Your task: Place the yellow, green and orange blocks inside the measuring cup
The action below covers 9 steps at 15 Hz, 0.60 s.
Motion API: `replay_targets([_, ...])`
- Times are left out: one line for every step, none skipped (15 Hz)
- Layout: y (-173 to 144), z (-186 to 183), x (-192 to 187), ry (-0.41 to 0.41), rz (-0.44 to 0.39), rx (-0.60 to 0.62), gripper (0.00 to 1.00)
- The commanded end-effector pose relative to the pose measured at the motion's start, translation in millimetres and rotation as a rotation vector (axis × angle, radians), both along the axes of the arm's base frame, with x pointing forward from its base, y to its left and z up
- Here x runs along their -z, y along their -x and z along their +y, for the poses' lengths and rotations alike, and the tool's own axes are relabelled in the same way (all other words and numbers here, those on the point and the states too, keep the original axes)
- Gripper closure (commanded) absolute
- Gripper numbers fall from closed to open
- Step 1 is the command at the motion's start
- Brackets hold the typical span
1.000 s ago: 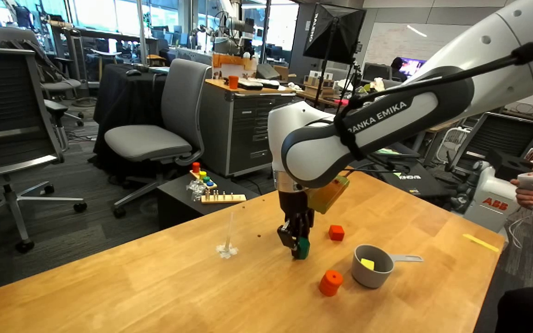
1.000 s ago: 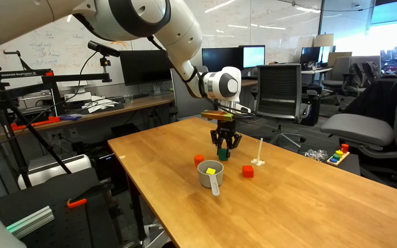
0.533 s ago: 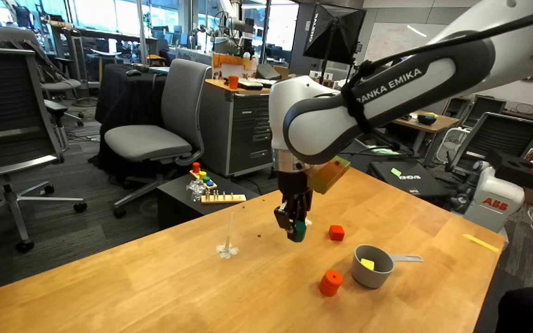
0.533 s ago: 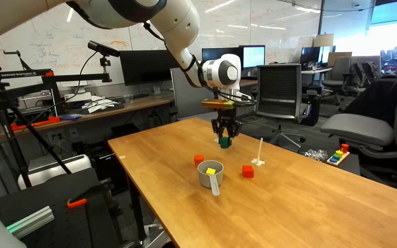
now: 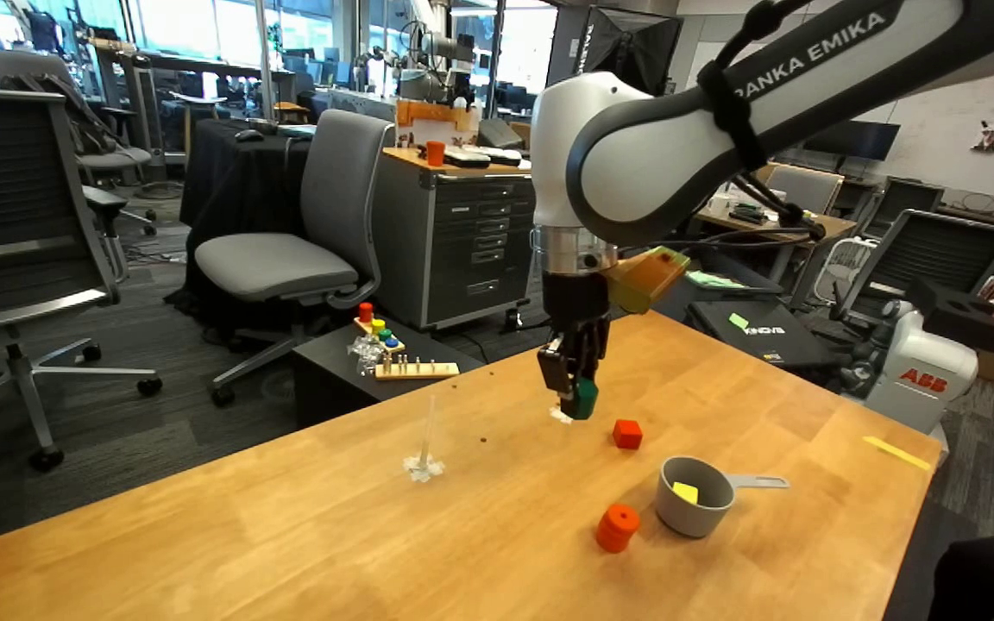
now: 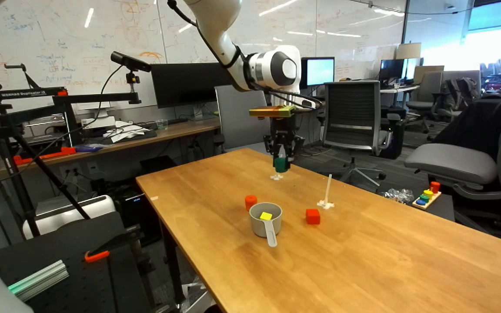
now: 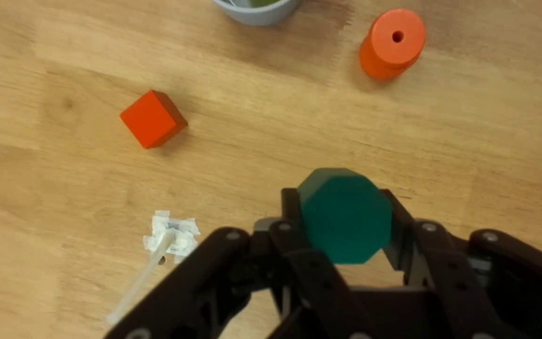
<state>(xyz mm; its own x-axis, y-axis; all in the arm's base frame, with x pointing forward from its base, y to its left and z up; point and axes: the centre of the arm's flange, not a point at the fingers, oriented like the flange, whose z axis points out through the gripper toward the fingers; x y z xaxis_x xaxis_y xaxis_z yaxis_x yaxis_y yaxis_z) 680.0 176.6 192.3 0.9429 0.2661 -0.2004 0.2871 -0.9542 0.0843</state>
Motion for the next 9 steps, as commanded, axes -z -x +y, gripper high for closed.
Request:
replay_targets([40.0, -33.2, -19.2, 0.004, 0.001, 0.011, 0.82])
replay_targets([46.7, -37.6, -17.0, 0.005, 0.007, 0.017, 0.82])
replay_targets([56.1, -40.9, -11.8, 0.005, 0.019, 0.025, 0.82])
replay_targets([66.1, -42.1, -6.5, 0.004, 0.030, 0.030, 0.82])
replay_targets([74.6, -45.3, -1.6, 0.005, 0.041, 0.033, 0.82])
replay_targets([84.8, -47.4, 4.2, 0.004, 0.057, 0.038, 0.82])
replay_targets([94.7, -48.9, 10.6, 0.003, 0.071, 0.043, 0.82])
replay_targets([105.4, -49.2, 17.8, 0.010, 0.084, 0.043, 0.82])
replay_targets([114.1, -49.4, 24.9, 0.010, 0.100, 0.043, 0.82])
